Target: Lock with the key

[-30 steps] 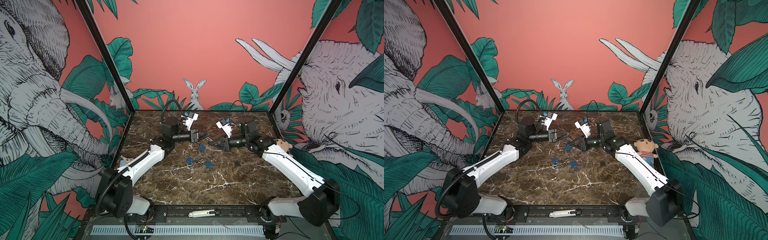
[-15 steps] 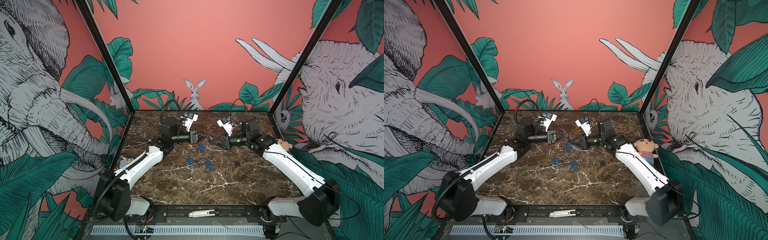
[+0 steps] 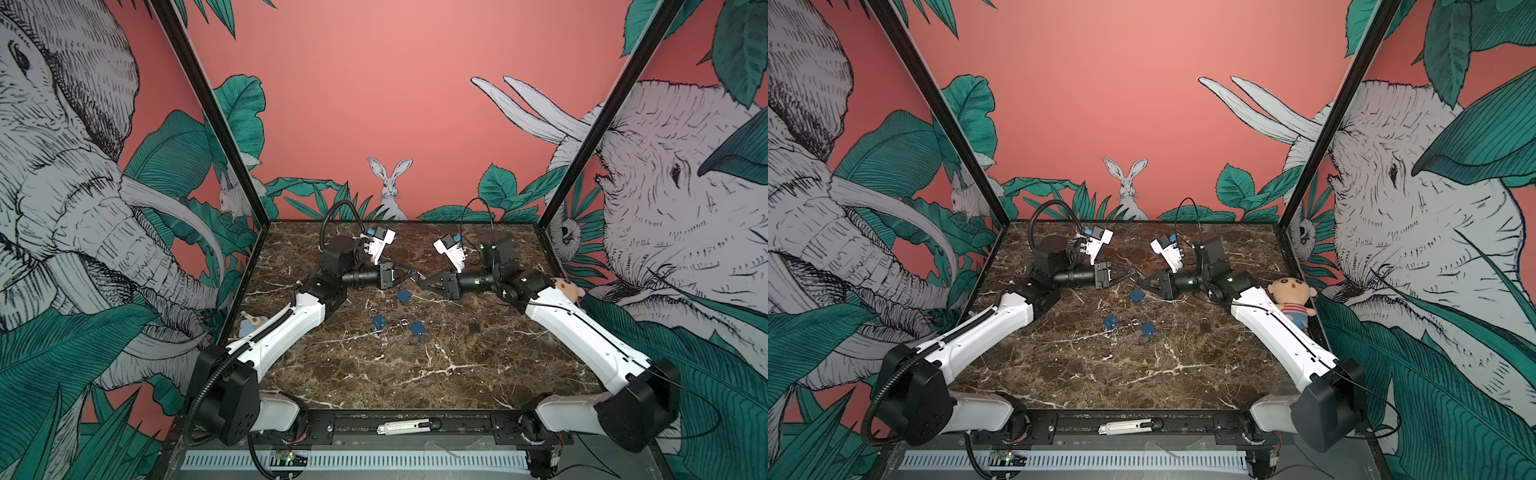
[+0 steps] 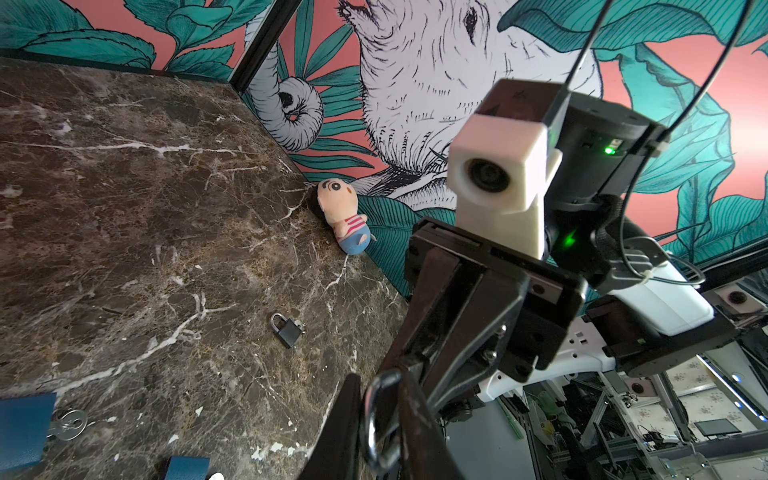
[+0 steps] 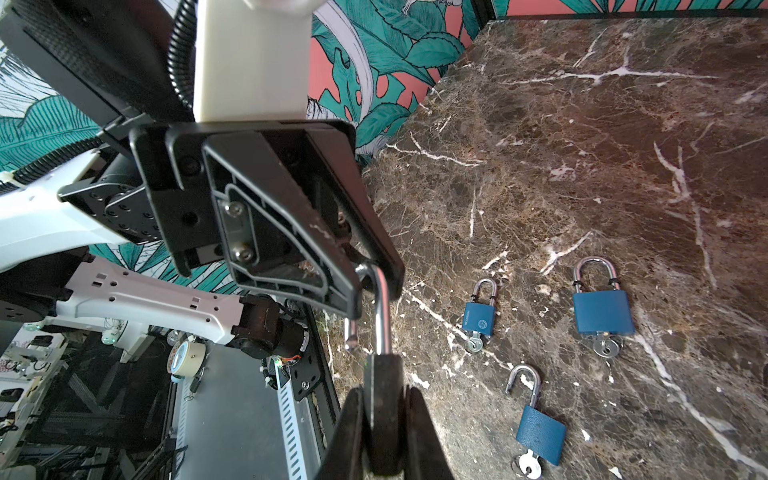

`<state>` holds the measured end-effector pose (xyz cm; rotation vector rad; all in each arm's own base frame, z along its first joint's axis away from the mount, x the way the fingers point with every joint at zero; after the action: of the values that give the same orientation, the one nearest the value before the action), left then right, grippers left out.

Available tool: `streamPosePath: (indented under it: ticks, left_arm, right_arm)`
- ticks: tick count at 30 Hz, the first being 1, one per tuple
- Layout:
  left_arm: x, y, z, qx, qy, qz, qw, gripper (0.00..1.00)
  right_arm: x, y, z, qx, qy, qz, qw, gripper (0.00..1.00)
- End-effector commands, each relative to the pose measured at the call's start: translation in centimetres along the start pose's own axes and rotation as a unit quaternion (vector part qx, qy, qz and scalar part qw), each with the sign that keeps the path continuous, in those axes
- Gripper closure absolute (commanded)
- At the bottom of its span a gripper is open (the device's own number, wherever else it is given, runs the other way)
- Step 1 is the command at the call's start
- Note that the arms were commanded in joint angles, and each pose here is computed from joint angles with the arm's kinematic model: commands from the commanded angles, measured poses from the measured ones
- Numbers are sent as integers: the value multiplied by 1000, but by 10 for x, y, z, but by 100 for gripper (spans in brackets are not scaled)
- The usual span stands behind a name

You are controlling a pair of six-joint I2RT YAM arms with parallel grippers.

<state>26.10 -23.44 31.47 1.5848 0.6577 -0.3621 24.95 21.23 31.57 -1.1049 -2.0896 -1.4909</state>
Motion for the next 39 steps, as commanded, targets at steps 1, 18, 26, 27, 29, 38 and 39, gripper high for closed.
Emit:
streamPosePath:
  ticks: [1,18,26,27,29,38,39]
  left_arm:
    - [-8,4,-8,-11,-1,16,1000,80]
    - [-6,0,-8,-2,-12,14,1000,100]
    - [2,-11,-7,14,-7,22,1000,100]
    - [4,-13,-6,15,-6,23,1000,100]
    - [6,-14,-5,17,-5,23,1000,100]
    - [14,-20,1,19,-18,14,1000,100]
    - [15,-20,1,19,-18,14,1000,100]
  right_arm:
    - [9,10,-5,-16,13,-23,1000,100]
    - [19,15,-9,-25,34,-27,999,100]
    - [38,18,-18,-35,92,-28,995,100]
    - [41,19,-20,-36,99,-29,994,100]
    - [45,18,-22,-37,112,-28,993,100]
    - [57,15,-30,-50,153,-28,987,100]
    - [58,15,-31,-51,156,-28,986,100]
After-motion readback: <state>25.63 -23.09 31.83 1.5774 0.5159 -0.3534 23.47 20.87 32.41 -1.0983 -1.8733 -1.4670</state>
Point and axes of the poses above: each gripper's point midway between its finger pads, its own z axis out along the fingers, its own x axis along the line the jaws close on, y = z × x, the point moved 8 cm from there along -z, back along the fingers, and after that the axes turned 8 degrees about z, right-handed, at the moved point
